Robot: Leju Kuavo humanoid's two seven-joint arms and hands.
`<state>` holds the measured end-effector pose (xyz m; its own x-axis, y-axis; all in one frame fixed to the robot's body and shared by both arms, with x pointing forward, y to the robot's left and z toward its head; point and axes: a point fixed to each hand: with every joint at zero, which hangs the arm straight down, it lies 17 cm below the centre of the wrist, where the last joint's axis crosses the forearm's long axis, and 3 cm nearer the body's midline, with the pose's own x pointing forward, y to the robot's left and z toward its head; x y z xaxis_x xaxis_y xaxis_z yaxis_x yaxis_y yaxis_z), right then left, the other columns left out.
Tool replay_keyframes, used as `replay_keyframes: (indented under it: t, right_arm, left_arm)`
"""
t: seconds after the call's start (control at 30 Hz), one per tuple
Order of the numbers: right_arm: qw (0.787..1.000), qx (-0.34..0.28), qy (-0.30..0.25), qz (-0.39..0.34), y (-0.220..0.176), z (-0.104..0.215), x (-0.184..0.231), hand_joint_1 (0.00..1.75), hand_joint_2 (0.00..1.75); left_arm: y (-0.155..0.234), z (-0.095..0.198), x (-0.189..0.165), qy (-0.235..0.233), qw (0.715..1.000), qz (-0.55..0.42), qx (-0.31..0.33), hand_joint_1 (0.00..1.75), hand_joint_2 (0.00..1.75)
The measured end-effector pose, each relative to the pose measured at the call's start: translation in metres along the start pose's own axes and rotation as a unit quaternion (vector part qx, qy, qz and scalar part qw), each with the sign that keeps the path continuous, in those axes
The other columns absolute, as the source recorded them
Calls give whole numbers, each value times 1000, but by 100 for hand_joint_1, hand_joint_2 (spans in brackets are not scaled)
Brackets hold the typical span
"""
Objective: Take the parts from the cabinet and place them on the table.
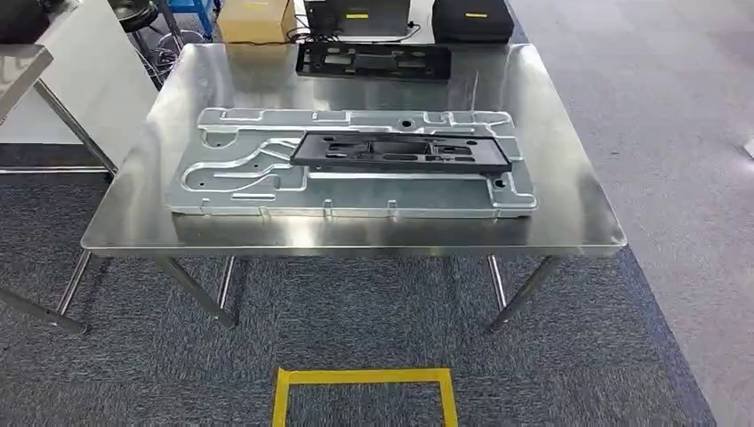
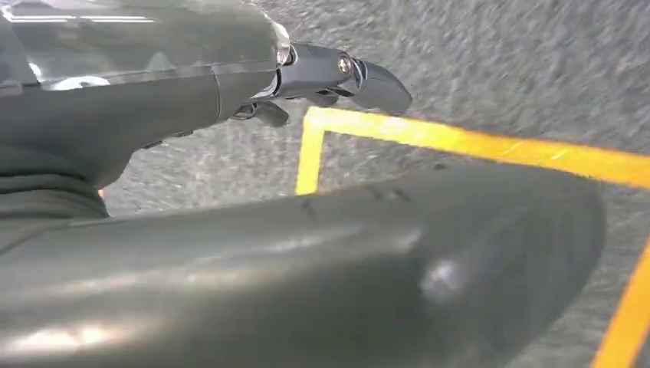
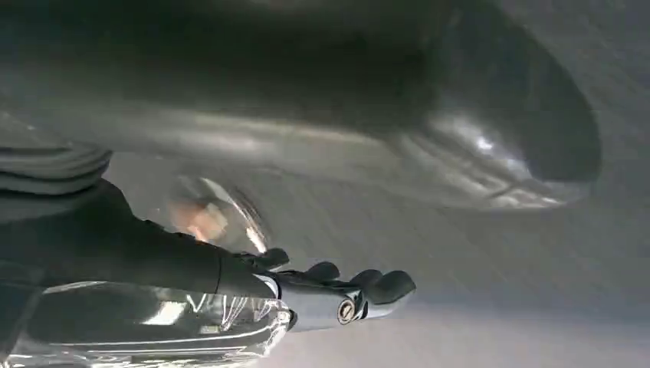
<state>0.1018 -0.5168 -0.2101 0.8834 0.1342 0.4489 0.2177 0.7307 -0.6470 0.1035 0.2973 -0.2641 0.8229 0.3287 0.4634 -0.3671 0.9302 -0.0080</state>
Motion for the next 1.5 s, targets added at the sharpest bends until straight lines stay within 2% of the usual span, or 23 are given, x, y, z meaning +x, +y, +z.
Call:
replay_keyframes:
  t: [0.07, 0.1, 0.13, 0.23, 0.43, 0.6, 0.87, 1.13, 1.5]
  right_arm:
    - [992, 80, 89, -41, 49, 16, -25, 0, 0]
    - [986, 109, 116, -54, 67, 26, -32, 0, 0]
    - [973, 151, 162, -69, 94, 43, -46, 0, 0]
    - [958, 188, 199, -85, 124, 64, -53, 0, 0]
    - [947, 217, 215, -101, 148, 81, -51, 0, 0]
    - [928, 270, 241, -85, 175, 105, -54, 0, 0]
    - [924, 295, 233, -64, 186, 114, -52, 0, 0]
    - [925, 314, 200, -71, 201, 117, -29, 0, 0]
    - [913, 340, 216, -61, 225, 143, -31, 0, 0]
  left_arm:
    - [-4, 0, -2, 5, 1000, -8, -8, 0, 0]
    - [-5, 0, -1, 6, 1000, -11, -11, 0, 0]
    - [-7, 0, -1, 7, 1000, -13, -15, 0, 0]
    - [-7, 2, -7, 15, 1000, -15, -16, 0, 0]
    - [-10, 1, -6, 15, 1000, -15, -18, 0, 0]
    - [-20, 1, -7, 25, 998, -42, -41, 0, 0]
    - [-32, 4, -15, 35, 996, -66, -56, 0, 0]
    - [-30, 3, -11, 30, 994, -83, -57, 0, 0]
    - [-9, -1, -8, 32, 993, -108, -40, 0, 0]
